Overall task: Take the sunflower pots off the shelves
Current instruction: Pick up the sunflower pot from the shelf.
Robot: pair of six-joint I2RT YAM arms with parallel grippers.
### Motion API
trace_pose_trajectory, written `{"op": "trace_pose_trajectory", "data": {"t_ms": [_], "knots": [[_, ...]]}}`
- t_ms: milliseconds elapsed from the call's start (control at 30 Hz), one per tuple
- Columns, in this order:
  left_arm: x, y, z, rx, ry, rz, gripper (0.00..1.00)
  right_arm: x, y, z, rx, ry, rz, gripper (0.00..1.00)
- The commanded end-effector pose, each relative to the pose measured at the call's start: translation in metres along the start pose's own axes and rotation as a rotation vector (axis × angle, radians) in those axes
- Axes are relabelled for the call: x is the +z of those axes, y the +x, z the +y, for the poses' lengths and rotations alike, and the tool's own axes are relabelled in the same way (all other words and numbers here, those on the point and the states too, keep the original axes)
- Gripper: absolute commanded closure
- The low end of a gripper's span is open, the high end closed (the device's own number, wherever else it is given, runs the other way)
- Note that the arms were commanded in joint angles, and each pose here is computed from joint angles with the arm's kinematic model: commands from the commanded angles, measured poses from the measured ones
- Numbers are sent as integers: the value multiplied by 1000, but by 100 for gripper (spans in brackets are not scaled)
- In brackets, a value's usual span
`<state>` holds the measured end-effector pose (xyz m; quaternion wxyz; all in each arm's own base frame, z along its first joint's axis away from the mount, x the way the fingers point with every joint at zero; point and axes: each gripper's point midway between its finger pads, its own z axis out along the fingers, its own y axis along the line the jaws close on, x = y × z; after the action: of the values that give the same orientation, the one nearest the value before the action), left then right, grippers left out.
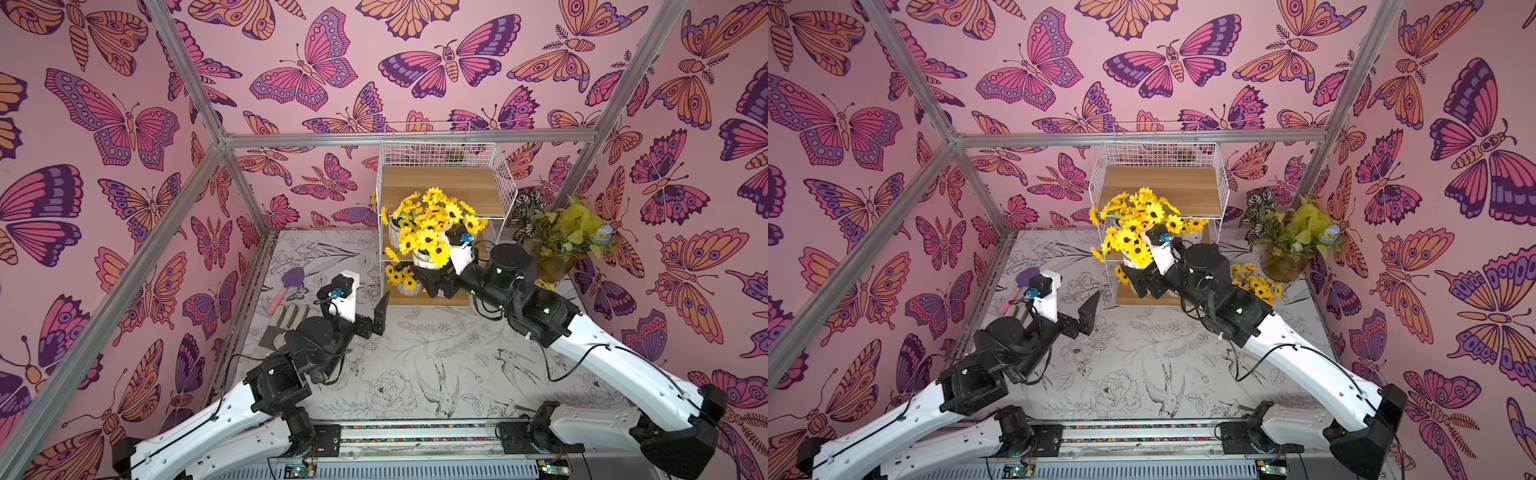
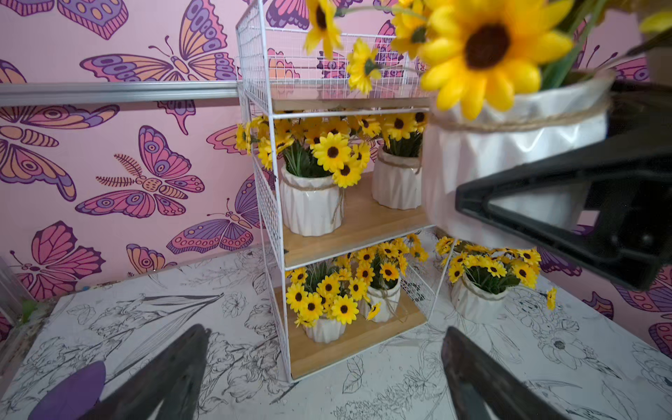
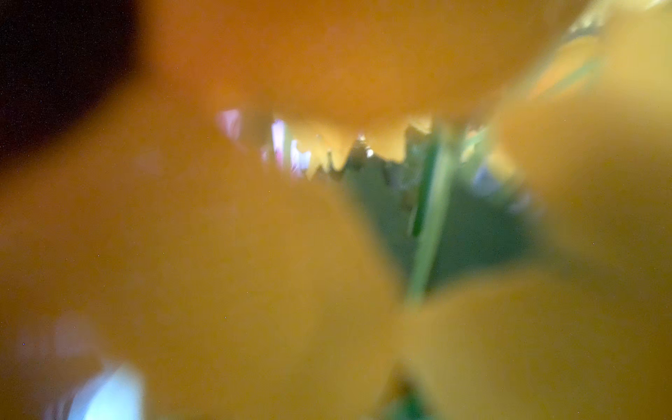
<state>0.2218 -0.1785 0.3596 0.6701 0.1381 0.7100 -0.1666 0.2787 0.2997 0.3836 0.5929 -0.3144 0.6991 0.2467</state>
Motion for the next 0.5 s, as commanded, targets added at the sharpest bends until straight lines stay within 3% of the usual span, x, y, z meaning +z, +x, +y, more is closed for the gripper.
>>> {"op": "trace_pose_trajectory", "data": {"t_ms": [0, 233, 467], "knots": [[-12, 29, 6, -28, -5, 64, 0, -2, -22, 10, 3, 3, -112, 49], [-28, 55, 2, -60, 53, 97, 0, 29, 13, 34, 41, -56, -99, 49], [-43, 53, 4, -94, 109, 53, 0, 54, 45, 56, 70, -83, -92, 49]]}}
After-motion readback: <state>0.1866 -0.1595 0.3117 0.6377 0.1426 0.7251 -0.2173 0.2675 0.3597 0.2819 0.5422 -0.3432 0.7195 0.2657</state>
